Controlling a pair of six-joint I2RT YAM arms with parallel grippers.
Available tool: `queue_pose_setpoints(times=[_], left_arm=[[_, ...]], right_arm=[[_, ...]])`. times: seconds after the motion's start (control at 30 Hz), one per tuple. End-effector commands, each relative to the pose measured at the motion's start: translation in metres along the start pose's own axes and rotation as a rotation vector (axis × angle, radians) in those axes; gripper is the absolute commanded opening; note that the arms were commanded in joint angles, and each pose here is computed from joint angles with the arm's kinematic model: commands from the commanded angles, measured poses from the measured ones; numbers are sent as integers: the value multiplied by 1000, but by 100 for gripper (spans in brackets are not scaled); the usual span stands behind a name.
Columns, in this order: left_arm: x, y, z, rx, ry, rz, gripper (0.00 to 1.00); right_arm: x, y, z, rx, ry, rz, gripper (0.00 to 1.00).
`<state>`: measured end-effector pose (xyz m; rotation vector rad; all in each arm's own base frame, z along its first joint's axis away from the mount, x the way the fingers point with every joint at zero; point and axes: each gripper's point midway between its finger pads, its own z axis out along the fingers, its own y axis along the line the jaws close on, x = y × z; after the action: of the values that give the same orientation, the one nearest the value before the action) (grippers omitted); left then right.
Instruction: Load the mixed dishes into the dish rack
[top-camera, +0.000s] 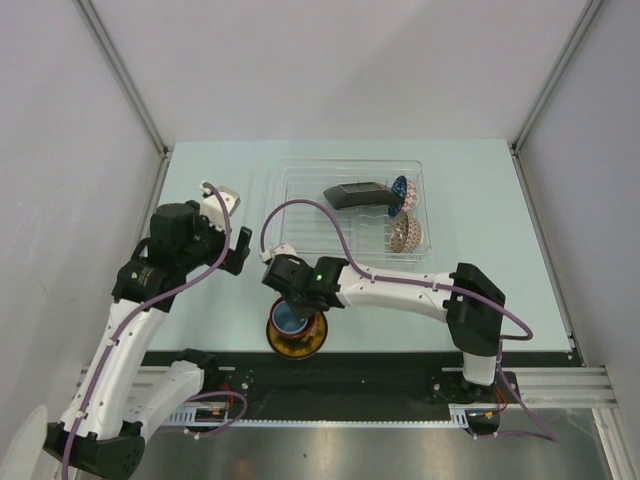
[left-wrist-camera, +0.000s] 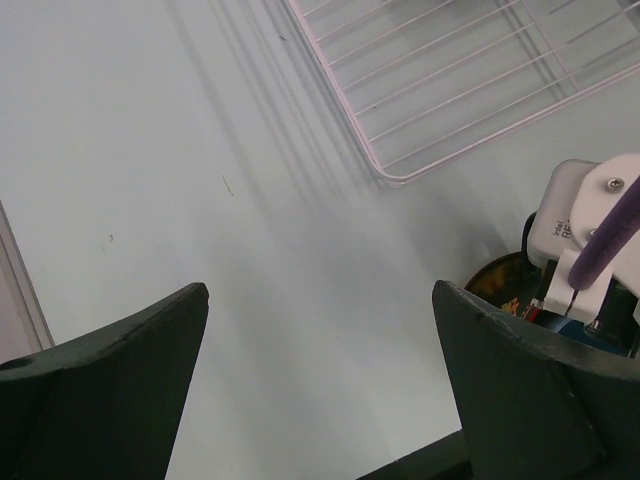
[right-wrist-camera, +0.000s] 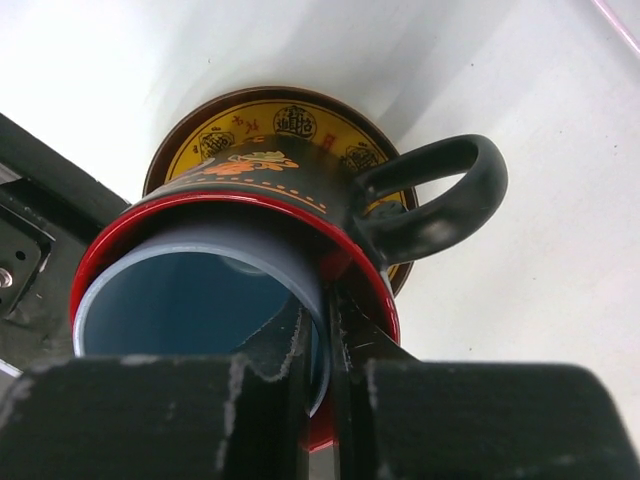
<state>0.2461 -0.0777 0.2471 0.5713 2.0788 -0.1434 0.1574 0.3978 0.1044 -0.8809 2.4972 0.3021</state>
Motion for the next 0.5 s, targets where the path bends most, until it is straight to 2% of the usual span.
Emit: queue_pose_setpoints(times=[0.0, 0.1, 0.3, 0.37, 0.4, 0.47], left_arm=[[-16, 7, -8, -34, -59, 14, 100], [-24, 11, -10, -55, -83, 1, 100], [-61, 16, -23, -76, -164, -54, 100], [-71, 17, -28, -76, -197, -66, 100], [-83, 17, -33, -74, -233, -64, 100], [-96, 15, -39, -53, -269, -65, 100]], right_arm=[[-34, 2, -28, -9, -92, -20, 0], [-62, 1, -62, -31, -175, -28, 0], [-117, -11, -159, -132, -374, 21, 0], [-126, -29, -179, -167, -404, 90, 0], [-129, -42, -204, -199, -451, 132, 0], [-129, -70, -211, -255, -479, 236, 0]])
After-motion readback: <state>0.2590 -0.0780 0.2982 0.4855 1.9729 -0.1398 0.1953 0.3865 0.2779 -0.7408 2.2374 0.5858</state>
